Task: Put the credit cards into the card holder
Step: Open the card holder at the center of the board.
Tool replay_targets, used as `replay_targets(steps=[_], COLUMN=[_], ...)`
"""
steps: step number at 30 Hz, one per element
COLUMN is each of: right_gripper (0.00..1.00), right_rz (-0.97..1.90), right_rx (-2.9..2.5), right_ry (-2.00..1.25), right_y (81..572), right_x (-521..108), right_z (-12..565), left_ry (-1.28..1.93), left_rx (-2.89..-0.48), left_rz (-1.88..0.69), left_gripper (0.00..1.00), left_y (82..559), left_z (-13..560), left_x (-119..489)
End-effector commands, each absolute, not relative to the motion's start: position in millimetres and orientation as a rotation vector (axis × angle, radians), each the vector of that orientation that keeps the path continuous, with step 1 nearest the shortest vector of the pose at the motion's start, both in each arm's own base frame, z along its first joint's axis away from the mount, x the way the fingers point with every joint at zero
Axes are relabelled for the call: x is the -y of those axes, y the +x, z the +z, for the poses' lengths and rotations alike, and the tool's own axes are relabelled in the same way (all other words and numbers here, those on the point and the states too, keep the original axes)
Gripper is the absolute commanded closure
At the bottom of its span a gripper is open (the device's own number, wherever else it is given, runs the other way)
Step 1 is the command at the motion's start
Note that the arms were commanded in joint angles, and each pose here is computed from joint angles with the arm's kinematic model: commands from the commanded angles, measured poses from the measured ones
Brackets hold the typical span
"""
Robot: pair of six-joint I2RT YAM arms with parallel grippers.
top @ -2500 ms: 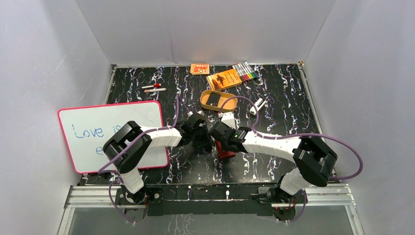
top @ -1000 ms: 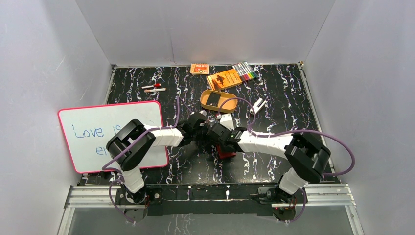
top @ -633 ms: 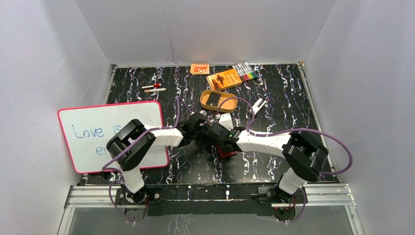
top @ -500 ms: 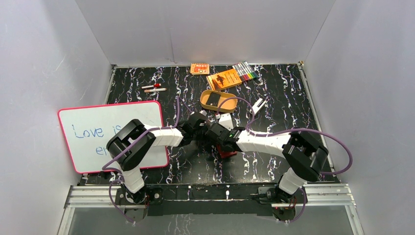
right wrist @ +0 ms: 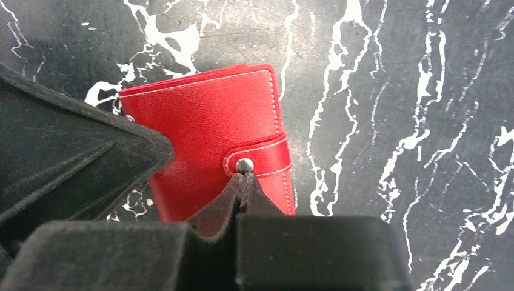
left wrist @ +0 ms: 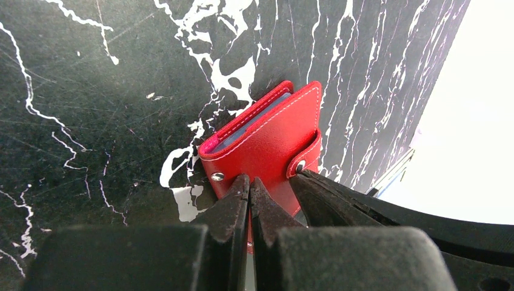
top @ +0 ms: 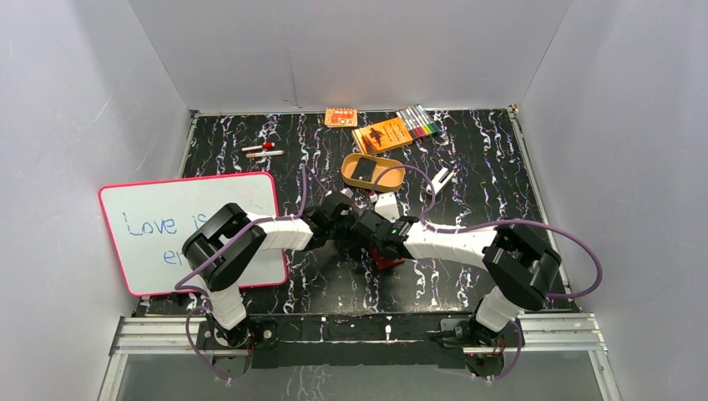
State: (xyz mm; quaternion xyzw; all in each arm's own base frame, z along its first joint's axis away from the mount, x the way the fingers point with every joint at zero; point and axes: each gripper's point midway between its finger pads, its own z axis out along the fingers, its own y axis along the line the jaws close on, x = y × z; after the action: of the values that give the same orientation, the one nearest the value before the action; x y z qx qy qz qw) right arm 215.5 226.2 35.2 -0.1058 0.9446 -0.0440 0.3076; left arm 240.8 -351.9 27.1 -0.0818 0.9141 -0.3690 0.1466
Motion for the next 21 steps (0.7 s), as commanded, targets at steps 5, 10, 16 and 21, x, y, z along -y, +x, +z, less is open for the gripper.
replay_targets(steps=[5,10,16,21], right_gripper=[1.00,0.96,0.68,0.65], right_rz=[-0.126,0.068,0.099,0.042], right_rx=[-2.415,-2.387,-2.395,-2.428], right_ry=[-0.186,-0.279,-0.339,-0.362], right_y=[227.4,225.1,226.5,228.6], right_x=[-213.2,-236.7,-249.4,-251.5], right_z=[68.3,75.0,72.6,59.7], left_ry=[-0.268,-0.267,-0.267,-0.271], left_rx=[-2.738,-2.735,-2.734,-2.736], left_rz=[-0.879,-0.892,-0.907,-0.910], left_gripper=[1.00,1.00,1.00,1.00], left_y=[228.4,228.9,227.6,226.6], left_z=[-10.4,-9.8,-8.9,-9.5], left_x=[326.3,328.1,329.3,329.0])
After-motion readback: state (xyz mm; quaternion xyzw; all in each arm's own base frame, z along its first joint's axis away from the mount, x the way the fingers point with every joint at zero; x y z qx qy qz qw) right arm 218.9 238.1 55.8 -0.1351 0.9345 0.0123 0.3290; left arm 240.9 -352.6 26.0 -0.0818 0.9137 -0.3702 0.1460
